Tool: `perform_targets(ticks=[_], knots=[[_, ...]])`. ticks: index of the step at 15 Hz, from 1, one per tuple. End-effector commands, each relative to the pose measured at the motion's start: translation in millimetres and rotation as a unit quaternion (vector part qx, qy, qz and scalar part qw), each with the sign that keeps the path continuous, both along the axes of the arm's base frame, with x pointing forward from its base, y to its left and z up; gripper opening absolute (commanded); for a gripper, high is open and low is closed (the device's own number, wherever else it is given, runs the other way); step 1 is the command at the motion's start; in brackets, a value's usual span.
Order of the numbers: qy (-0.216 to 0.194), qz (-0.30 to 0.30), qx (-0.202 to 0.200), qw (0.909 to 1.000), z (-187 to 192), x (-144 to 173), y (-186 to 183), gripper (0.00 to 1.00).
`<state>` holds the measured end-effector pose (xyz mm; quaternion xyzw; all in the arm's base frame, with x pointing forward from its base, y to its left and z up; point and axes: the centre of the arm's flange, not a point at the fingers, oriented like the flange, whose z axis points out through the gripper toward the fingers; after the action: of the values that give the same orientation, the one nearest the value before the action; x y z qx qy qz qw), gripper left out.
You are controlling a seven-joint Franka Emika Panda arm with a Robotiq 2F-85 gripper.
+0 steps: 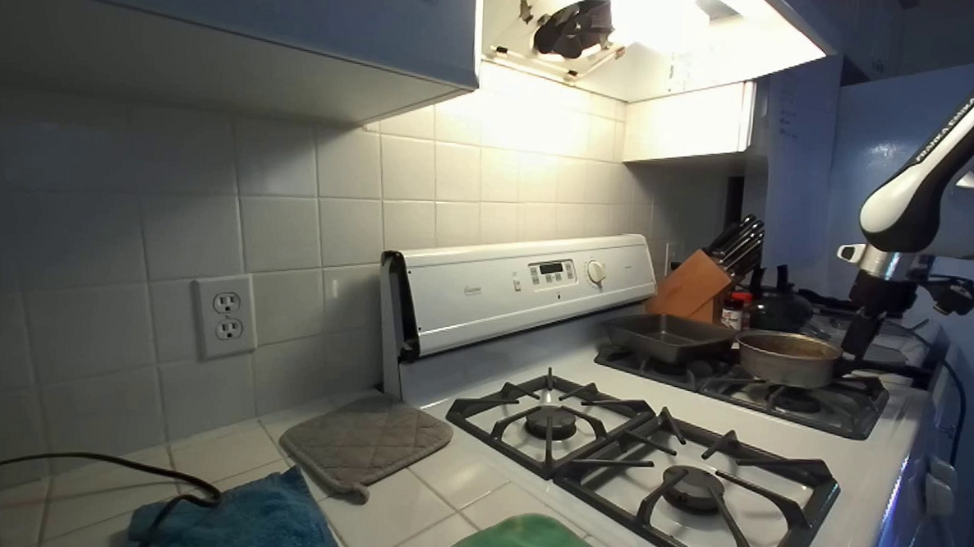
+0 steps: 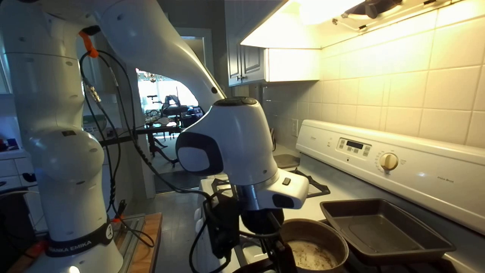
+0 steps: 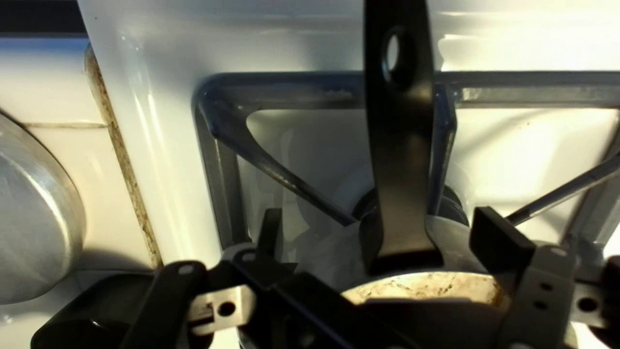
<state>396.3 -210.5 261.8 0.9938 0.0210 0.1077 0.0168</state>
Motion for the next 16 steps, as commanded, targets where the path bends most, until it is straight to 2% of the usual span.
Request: perform_targets(ticks=[1,9,16], knots=[[0.004,0.002,0.005,1.0000,6,6,-4,1.00],[0.038,0.016,0.020,0.9989,24,7,-2,1.00],[0.040,0.042,-0.001,0.9983,52,3,-6,1.00]])
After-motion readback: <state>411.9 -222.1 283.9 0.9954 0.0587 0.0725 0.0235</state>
